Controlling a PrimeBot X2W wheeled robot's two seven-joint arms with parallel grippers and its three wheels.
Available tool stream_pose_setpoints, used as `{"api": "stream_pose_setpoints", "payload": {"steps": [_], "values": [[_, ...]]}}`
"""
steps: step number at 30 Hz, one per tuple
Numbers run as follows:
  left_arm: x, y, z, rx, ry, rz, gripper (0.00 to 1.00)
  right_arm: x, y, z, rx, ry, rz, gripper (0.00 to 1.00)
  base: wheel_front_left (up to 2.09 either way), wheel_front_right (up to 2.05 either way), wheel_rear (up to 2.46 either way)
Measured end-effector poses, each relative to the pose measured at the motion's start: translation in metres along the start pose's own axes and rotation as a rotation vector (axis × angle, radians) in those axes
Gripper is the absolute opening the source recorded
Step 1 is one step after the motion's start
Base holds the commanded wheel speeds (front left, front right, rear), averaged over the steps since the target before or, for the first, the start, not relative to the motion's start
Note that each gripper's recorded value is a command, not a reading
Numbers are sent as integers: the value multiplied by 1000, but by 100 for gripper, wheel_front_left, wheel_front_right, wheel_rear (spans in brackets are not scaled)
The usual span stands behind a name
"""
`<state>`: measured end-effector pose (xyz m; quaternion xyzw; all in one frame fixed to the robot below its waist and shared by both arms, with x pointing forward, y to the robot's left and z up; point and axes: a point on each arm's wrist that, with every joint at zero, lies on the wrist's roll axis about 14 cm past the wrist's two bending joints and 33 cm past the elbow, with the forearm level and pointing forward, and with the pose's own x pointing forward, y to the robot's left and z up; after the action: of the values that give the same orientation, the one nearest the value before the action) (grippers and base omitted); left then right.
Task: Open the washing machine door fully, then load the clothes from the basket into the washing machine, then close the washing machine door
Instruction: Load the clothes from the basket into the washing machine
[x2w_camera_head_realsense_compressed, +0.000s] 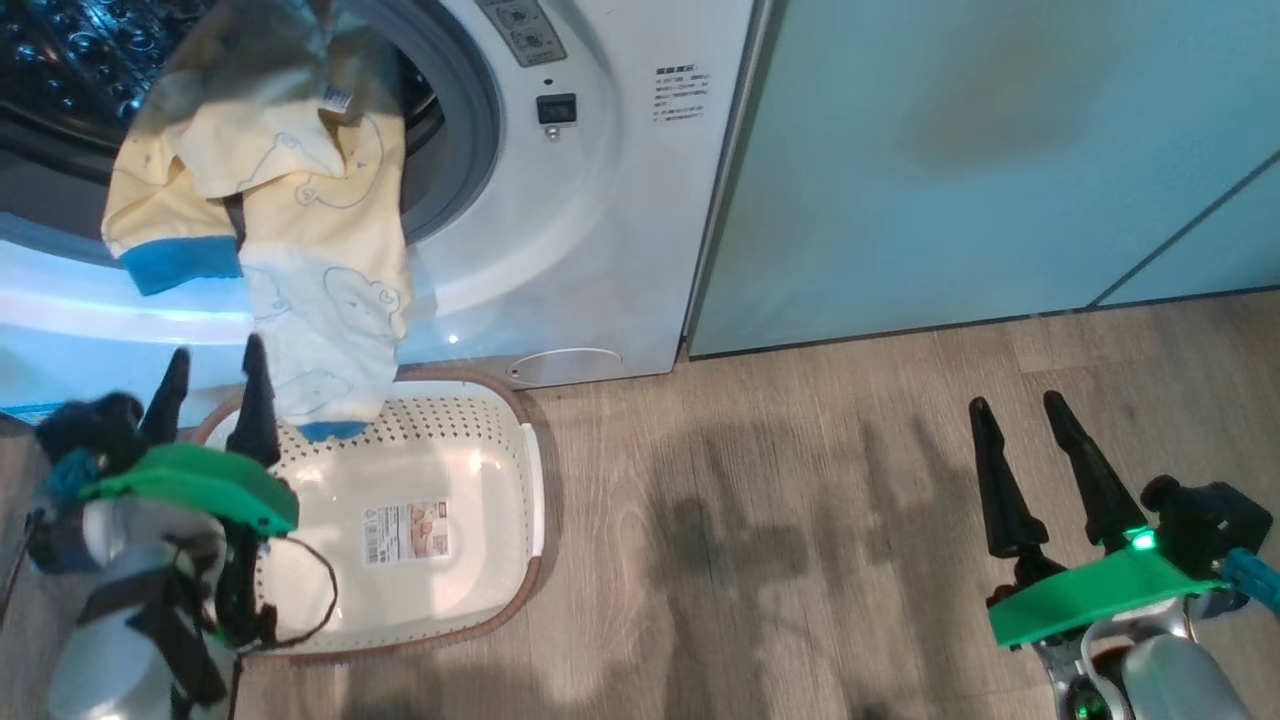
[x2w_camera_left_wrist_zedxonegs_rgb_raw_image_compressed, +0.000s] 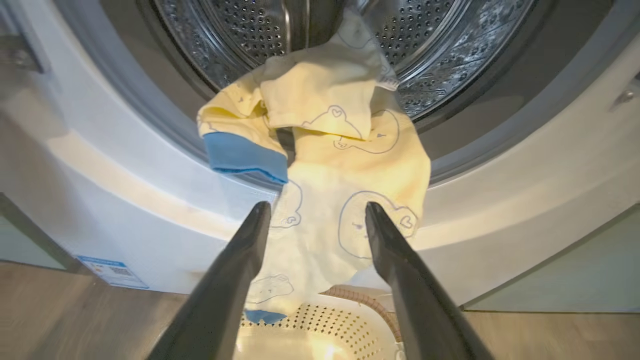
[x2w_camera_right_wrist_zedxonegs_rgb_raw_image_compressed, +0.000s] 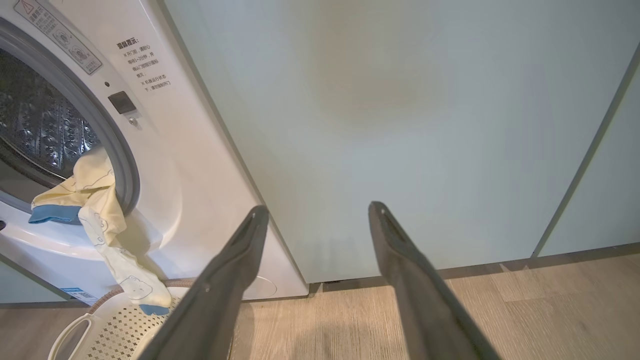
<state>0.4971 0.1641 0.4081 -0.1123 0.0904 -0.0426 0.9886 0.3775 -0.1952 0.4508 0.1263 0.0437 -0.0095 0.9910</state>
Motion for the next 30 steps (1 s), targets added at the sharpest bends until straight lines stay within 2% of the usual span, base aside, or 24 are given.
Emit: {"api": "stream_pose_setpoints", "payload": {"steps": [8,30], "values": [[-22,12,-11,-18,6,46,100,0,-1,-7,3,19,-4,100,0,0,0],[-37,15,-18,-24,10,67,100,1,-3,-7,10,20,-12,100,0,0,0]]}}
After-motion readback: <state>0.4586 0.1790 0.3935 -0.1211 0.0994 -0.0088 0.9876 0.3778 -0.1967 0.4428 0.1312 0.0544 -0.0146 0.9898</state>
